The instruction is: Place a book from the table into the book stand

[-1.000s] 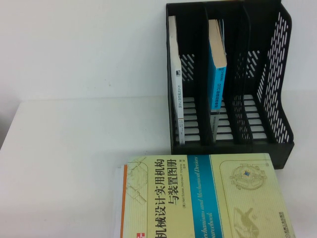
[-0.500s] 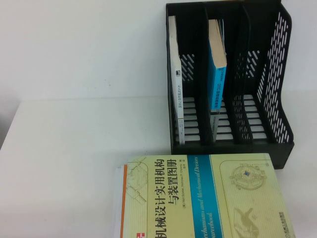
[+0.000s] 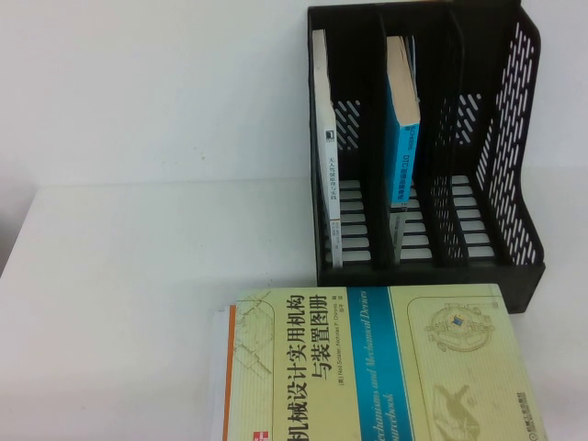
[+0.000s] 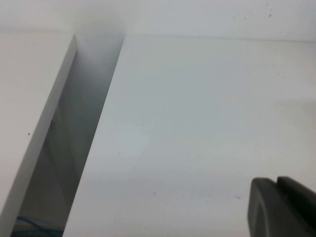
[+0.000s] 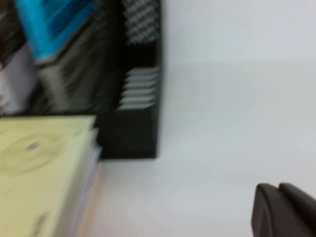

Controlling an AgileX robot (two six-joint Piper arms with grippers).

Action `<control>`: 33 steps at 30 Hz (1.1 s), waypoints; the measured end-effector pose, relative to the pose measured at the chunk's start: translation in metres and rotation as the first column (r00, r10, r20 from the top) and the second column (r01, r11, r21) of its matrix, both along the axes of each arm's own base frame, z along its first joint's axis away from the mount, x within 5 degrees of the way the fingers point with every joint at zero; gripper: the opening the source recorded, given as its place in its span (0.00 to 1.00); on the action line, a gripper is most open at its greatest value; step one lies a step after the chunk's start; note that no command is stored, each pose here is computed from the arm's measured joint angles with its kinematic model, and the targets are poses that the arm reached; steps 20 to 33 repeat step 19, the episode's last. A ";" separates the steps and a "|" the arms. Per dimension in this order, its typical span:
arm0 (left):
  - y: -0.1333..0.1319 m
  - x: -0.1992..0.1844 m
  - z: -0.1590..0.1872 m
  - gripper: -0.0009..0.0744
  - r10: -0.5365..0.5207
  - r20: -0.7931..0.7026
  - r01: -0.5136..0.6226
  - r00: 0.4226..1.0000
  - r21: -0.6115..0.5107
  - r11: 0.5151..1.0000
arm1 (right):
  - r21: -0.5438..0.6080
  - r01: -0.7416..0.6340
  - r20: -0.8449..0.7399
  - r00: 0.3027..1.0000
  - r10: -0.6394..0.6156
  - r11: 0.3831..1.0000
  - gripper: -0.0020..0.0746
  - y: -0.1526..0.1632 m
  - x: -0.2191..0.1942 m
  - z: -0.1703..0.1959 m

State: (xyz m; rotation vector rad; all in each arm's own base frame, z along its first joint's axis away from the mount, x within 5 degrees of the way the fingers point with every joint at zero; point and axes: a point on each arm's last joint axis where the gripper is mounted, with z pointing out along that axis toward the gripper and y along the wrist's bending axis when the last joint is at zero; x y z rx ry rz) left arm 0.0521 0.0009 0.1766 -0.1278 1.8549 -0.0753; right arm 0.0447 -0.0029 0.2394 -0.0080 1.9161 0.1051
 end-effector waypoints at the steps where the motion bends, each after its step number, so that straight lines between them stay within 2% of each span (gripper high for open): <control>1: 0.000 0.000 0.000 0.01 0.000 0.000 0.000 1.000 0.000 1.000 | 0.003 0.032 0.026 0.999 -0.032 0.999 0.02 -0.001 0.000 -0.007; 5: 0.000 0.000 0.000 0.01 0.000 0.000 0.000 1.000 0.000 1.000 | -0.023 0.118 0.079 0.990 -0.116 0.993 0.02 -0.004 0.003 -0.037; 9: 0.000 0.000 0.000 0.01 0.000 0.002 0.000 1.000 0.000 1.000 | 0.019 0.165 -0.005 0.986 -0.165 0.986 0.02 -0.004 0.006 -0.069; 16: 0.000 0.000 0.000 0.01 0.000 0.002 0.000 1.000 0.000 1.000 | -0.056 0.130 0.008 0.992 -0.129 0.990 0.02 -0.003 0.006 -0.069; 33: 0.000 0.000 0.000 0.01 0.000 0.002 0.000 1.000 0.000 1.000 | -0.055 0.129 0.008 0.992 -0.129 0.990 0.02 -0.003 0.006 -0.069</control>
